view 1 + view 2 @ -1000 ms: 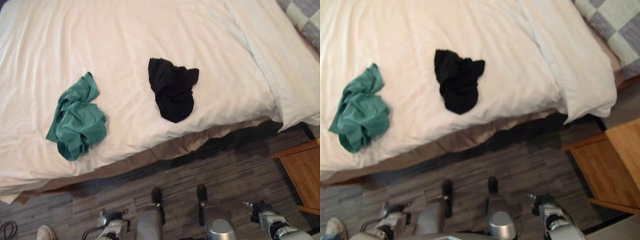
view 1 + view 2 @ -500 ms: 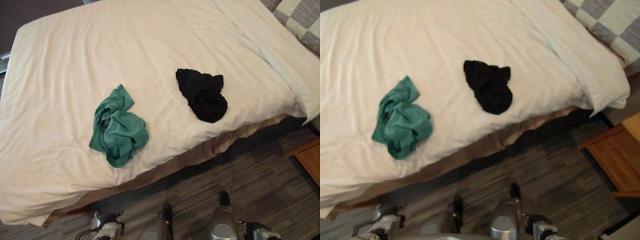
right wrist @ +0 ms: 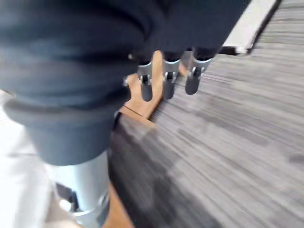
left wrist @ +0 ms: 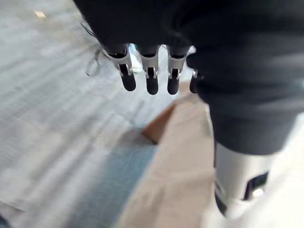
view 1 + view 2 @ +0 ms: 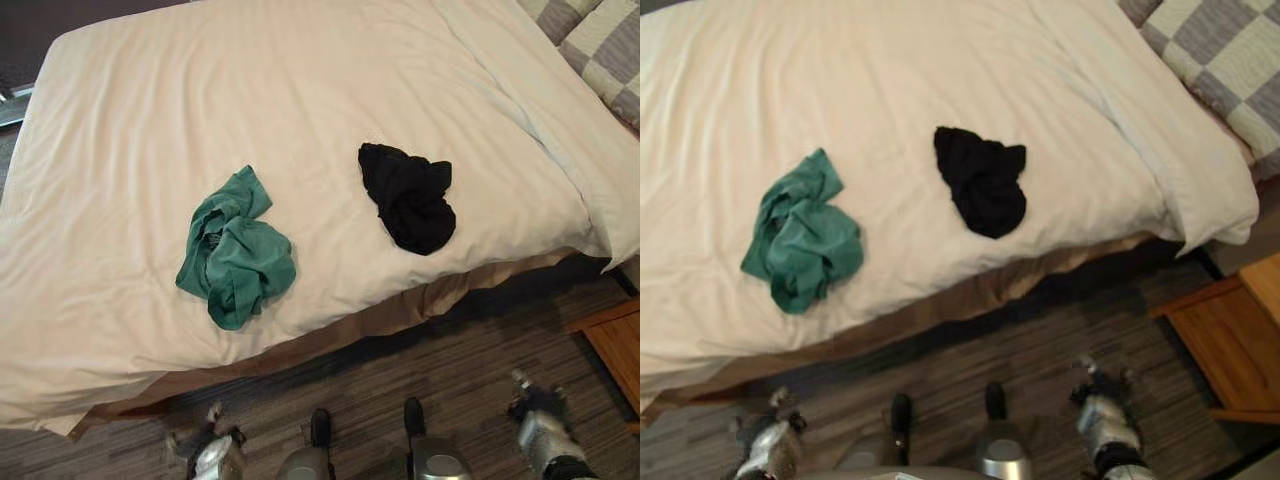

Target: Tidy up the quilt and then pick up the clothes from the bed and put them into the laundry hamper.

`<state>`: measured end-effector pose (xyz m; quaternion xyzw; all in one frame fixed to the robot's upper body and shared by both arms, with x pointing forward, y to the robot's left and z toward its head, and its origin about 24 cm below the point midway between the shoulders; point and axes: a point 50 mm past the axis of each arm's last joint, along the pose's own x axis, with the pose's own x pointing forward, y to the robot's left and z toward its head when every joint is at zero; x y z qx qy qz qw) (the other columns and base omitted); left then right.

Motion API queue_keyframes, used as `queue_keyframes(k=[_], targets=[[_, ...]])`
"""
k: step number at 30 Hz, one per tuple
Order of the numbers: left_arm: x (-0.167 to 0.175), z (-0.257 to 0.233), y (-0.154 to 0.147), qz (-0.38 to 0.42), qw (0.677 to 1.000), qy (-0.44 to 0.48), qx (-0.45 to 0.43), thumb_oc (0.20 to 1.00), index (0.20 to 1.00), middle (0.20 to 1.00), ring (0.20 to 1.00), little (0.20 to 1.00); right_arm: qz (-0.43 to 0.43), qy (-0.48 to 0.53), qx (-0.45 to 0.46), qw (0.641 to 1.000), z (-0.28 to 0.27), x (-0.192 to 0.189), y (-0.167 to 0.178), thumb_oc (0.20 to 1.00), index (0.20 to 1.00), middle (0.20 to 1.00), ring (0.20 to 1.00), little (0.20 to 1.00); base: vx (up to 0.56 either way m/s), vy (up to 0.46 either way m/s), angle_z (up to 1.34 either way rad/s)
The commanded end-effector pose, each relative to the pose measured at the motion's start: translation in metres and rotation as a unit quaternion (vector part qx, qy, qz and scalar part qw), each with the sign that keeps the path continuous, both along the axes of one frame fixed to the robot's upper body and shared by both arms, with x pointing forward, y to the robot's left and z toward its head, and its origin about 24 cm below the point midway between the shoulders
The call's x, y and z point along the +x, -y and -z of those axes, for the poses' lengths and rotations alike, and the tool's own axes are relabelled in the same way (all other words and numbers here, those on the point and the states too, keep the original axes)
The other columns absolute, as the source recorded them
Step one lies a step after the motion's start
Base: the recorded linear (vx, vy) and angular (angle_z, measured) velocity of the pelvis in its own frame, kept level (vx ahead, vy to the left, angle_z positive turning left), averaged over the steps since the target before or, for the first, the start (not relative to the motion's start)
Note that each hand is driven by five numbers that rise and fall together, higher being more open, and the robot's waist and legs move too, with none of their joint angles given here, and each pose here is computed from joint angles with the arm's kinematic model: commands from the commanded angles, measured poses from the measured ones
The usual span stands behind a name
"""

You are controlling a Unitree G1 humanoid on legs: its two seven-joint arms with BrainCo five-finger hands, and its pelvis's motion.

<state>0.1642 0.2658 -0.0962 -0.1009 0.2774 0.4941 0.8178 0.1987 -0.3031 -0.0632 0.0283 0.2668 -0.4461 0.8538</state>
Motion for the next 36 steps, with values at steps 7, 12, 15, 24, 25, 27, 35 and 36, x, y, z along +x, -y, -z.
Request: queue_keyframes(k=[7,12,15,24,25,27,35,36], targets=[[0.055,-0.244,0.006,0.019,0.811,0.461,0.360,1.000,1.000,1.000,1.000,1.000,-0.052,0.243,-0.327,0.912,-0.187,0.048,0.018,1.000,1.000,1.000,1.000,1.000,0.02,-0.044,0.14],[0.061,-0.299,0.017,0.044,0.735,0.477,0.480,1.000,1.000,1.000,1.000,1.000,-0.169,0.267,-0.389,0.865,-0.239,0.078,0.001,1.000,1.000,1.000,1.000,1.000,0.09,-0.019,0.11],[0.100,-0.306,0.013,0.082,0.773,0.380,0.502,1.000,1.000,1.000,1.000,1.000,-0.251,0.230,-0.424,0.840,-0.268,0.120,-0.025,1.000,1.000,1.000,1.000,1.000,0.16,-0.045,0.02],[0.166,-0.317,-0.020,0.112,0.793,0.278,0.530,1.000,1.000,1.000,1.000,1.000,-0.301,0.192,-0.507,0.784,-0.361,0.184,-0.056,1.000,1.000,1.000,1.000,1.000,-0.06,-0.014,-0.02],[0.178,-0.327,-0.020,0.124,0.786,0.268,0.543,1.000,1.000,1.000,1.000,1.000,-0.300,0.198,-0.517,0.777,-0.379,0.189,-0.065,1.000,1.000,1.000,1.000,1.000,-0.17,-0.013,-0.01],[0.189,-0.340,-0.019,0.135,0.783,0.259,0.549,1.000,1.000,1.000,1.000,1.000,-0.299,0.205,-0.530,0.767,-0.396,0.193,-0.074,1.000,1.000,1.000,1.000,1.000,-0.15,-0.010,0.00],[0.219,-0.358,0.014,0.203,0.749,0.216,0.593,1.000,1.000,1.000,1.000,1.000,-0.322,0.171,-0.559,0.745,-0.406,0.208,-0.110,1.000,1.000,1.000,1.000,1.000,-0.04,-0.072,-0.05],[0.219,-0.358,0.014,0.201,0.749,0.215,0.593,1.000,1.000,1.000,1.000,1.000,-0.322,0.170,-0.559,0.745,-0.406,0.209,-0.111,1.000,1.000,1.000,1.000,1.000,-0.07,-0.035,-0.03]])
